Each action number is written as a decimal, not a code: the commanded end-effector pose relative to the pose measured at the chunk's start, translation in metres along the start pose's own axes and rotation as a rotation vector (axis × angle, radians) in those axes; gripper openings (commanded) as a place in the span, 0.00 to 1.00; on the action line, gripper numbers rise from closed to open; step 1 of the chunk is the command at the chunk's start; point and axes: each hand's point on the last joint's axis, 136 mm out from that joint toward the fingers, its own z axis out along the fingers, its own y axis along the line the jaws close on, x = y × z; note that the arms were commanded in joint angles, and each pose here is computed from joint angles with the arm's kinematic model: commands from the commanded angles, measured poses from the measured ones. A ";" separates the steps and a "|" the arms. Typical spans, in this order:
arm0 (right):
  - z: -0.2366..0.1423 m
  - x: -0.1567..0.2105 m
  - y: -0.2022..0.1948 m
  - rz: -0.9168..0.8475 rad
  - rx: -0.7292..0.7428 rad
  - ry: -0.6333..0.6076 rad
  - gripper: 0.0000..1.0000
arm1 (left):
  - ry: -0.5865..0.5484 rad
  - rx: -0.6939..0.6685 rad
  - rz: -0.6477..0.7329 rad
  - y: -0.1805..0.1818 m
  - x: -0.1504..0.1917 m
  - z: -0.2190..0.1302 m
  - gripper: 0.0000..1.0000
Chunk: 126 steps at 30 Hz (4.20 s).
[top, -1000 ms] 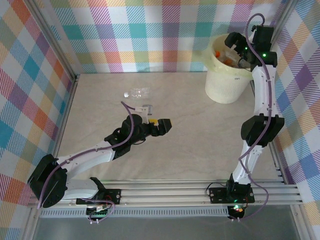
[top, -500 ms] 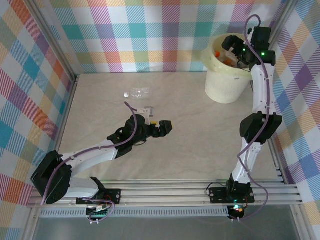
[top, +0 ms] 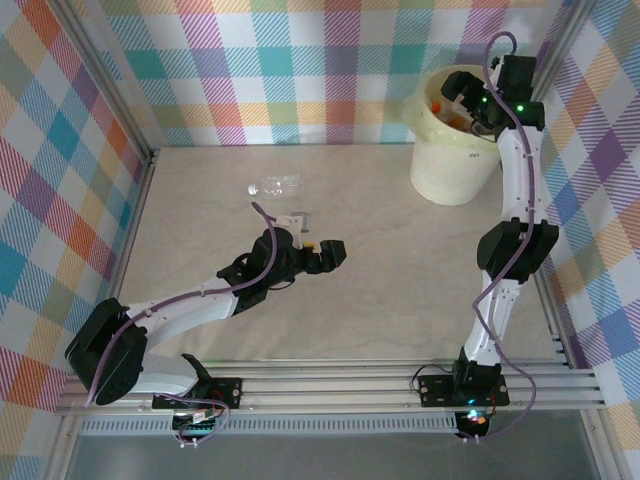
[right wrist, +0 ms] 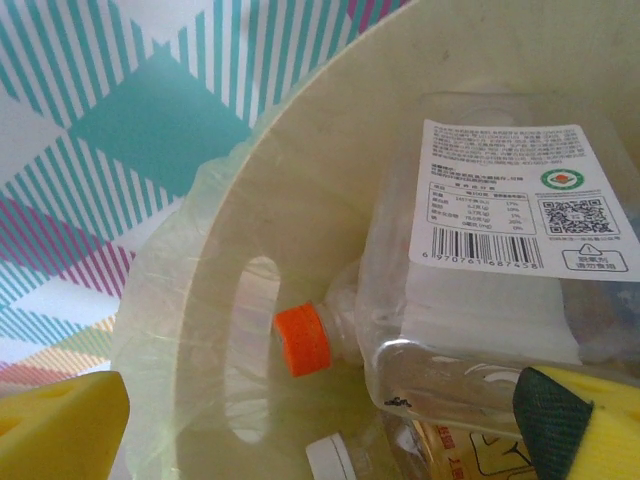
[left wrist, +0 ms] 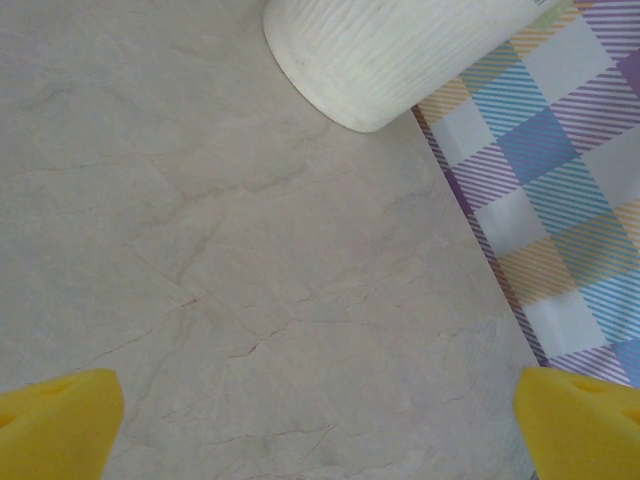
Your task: Put the plastic bottles in the bin
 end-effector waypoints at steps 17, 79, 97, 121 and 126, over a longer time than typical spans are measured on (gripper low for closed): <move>0.030 -0.063 -0.040 -0.004 0.124 -0.293 1.00 | -0.020 -0.041 0.002 0.005 -0.009 0.006 1.00; -0.224 0.243 0.081 -0.069 -0.580 0.226 1.00 | -0.425 -0.876 -0.944 0.272 -0.167 0.049 1.00; -0.234 0.253 0.064 -0.036 -0.503 0.194 1.00 | -0.407 -0.985 -1.113 0.310 -0.155 0.082 0.98; -0.226 0.265 0.061 0.020 -0.521 0.229 1.00 | -0.306 -0.823 -0.974 0.298 -0.148 0.088 0.49; -0.218 0.270 0.071 0.034 -0.600 0.258 1.00 | -0.251 -0.667 -0.885 0.253 -0.146 0.071 0.50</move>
